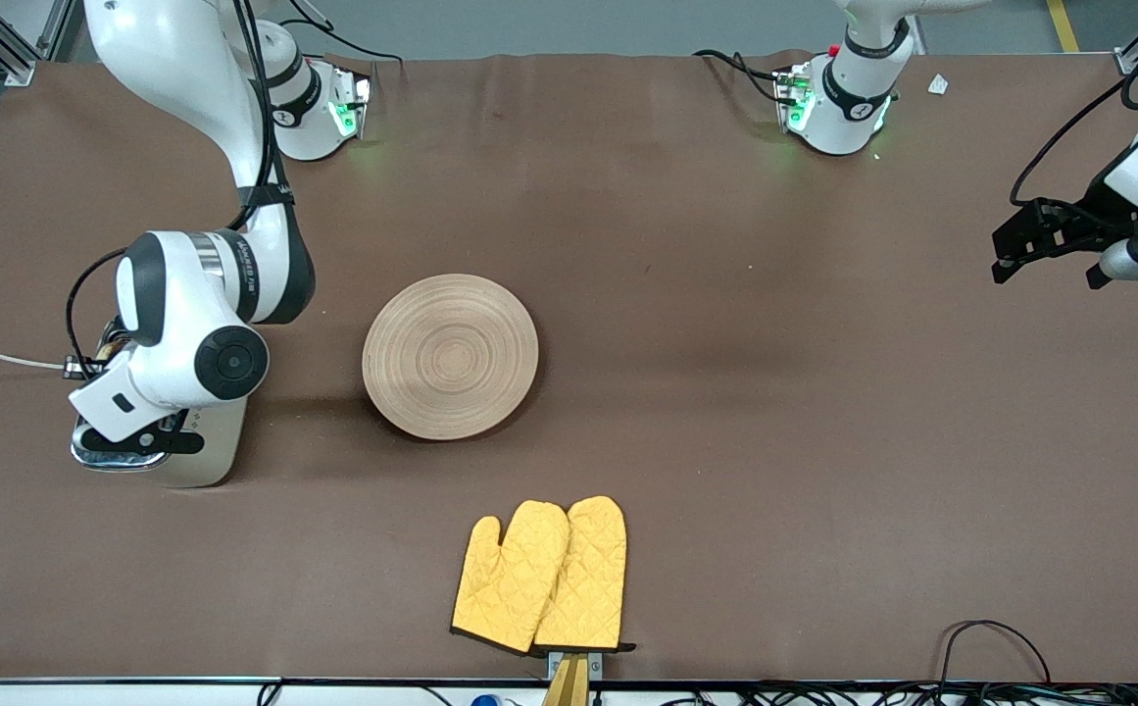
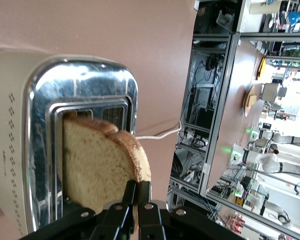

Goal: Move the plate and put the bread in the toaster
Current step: 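Open the right gripper and raise it away from the toaster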

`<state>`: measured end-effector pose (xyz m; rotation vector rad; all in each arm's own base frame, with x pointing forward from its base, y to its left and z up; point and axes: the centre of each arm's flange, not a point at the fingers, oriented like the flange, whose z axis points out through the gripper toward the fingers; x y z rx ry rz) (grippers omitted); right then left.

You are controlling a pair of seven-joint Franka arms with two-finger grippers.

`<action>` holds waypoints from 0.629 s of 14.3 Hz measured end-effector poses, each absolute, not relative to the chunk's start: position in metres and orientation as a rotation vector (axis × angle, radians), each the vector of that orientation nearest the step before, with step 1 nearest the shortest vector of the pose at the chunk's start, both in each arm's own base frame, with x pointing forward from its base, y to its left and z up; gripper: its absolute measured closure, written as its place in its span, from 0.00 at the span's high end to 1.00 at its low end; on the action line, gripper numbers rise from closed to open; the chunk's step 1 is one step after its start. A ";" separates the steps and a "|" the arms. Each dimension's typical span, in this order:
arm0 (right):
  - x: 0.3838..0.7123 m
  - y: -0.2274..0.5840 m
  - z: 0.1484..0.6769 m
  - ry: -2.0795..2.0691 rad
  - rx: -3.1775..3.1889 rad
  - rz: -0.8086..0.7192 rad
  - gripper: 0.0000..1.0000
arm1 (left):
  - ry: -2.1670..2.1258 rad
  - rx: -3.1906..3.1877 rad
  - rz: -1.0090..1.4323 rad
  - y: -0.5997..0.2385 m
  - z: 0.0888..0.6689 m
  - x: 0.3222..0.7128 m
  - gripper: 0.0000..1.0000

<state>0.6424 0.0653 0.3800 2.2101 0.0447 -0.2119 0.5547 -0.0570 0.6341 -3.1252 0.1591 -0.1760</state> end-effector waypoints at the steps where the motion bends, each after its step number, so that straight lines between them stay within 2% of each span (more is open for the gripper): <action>1: 0.645 0.062 0.379 0.041 2.226 -0.200 0.12 | 0.159 -3.125 -0.176 -0.057 0.634 0.555 1.00; 4: 0.651 0.052 0.404 -0.041 2.345 -0.152 0.42 | 0.159 -3.125 -0.176 -0.057 0.634 0.555 1.00; 7: 0.641 0.039 0.471 -0.232 2.645 -0.088 0.73 | 0.158 -3.125 -0.175 -0.057 0.634 0.555 1.00; 9: 0.626 0.000 0.522 -0.374 2.840 -0.030 0.94 | 0.158 -3.125 -0.175 -0.057 0.634 0.555 1.00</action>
